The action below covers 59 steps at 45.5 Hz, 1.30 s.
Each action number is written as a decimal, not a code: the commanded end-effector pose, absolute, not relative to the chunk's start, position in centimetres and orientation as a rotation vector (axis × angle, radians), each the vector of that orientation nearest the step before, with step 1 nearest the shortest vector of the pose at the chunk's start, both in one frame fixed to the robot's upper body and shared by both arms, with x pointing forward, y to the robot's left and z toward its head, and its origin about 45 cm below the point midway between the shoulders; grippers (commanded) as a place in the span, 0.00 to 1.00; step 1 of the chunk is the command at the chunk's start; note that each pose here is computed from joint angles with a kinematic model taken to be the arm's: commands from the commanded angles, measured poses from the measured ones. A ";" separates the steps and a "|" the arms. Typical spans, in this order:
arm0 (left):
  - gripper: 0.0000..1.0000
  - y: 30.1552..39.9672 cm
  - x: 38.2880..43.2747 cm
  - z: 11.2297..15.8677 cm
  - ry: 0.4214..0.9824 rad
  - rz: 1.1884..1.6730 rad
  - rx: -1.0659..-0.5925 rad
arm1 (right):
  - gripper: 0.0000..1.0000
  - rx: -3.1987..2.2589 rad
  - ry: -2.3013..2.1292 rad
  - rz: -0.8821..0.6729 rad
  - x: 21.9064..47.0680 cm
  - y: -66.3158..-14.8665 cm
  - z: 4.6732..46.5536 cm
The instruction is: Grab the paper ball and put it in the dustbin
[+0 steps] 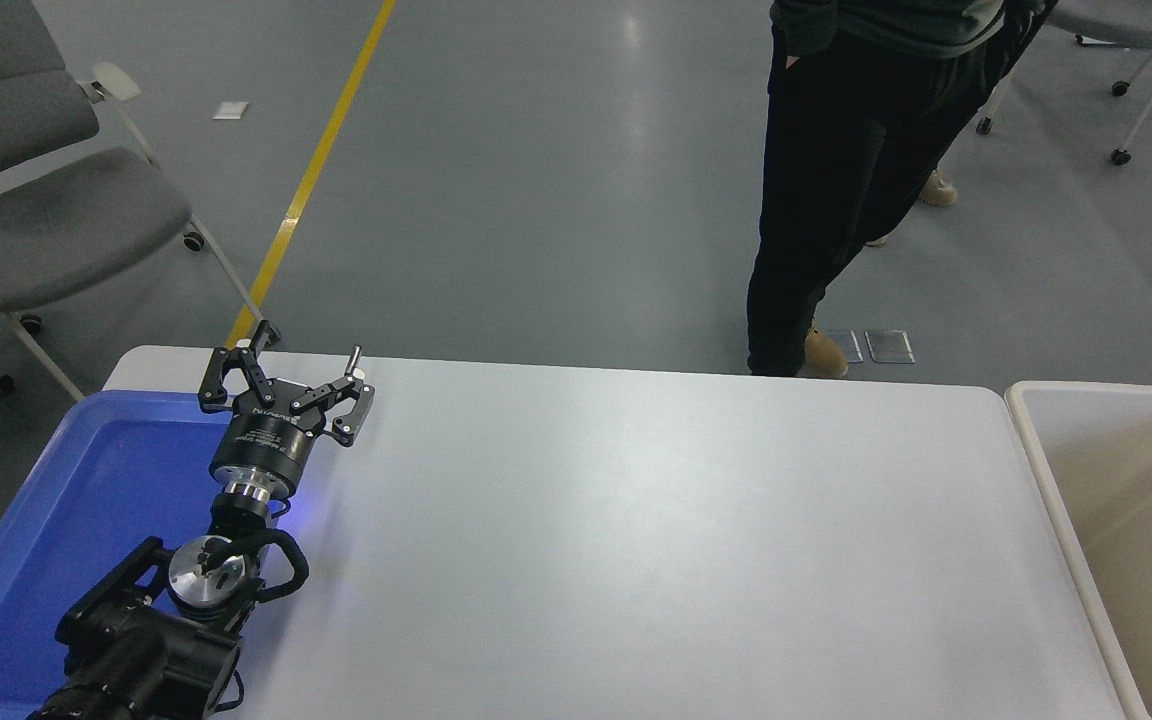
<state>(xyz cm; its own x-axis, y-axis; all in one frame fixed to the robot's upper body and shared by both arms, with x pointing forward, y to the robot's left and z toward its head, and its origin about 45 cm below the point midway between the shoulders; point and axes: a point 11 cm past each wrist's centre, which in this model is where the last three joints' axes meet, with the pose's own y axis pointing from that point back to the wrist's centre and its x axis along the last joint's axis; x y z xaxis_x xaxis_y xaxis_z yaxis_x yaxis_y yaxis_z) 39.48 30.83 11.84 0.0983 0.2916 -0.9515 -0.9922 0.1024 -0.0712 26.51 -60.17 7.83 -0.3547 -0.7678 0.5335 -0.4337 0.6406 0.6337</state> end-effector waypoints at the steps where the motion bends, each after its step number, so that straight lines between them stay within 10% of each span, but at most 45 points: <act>1: 0.99 30.83 39.48 11.84 0.968 1.209 -0.963 | 0.00 0.934 -1.975 -0.526 25.3 -59.1 5.9; 7: 0.99 30.83 39.48 11.84 0.968 1.209 -0.963 | 0.11 0.934 -1.975 -0.529 25.2 -59.0 5.8; 11: 0.99 30.83 39.48 11.84 0.968 1.209 -0.963 | 0.98 0.931 -1.969 -0.537 24.7 -59.0 5.4; 12: 0.99 30.80 39.48 11.83 0.968 1.208 -0.960 | 1.00 0.931 -1.969 -0.537 24.7 -59.1 5.5; 26: 0.99 30.83 39.48 11.84 0.968 1.209 -0.963 | 1.00 0.944 -1.981 -0.518 25.6 -59.4 6.4; 59: 0.99 30.83 39.48 11.84 0.968 1.209 -0.963 | 1.00 1.529 -2.231 -0.658 37.0 -53.0 14.1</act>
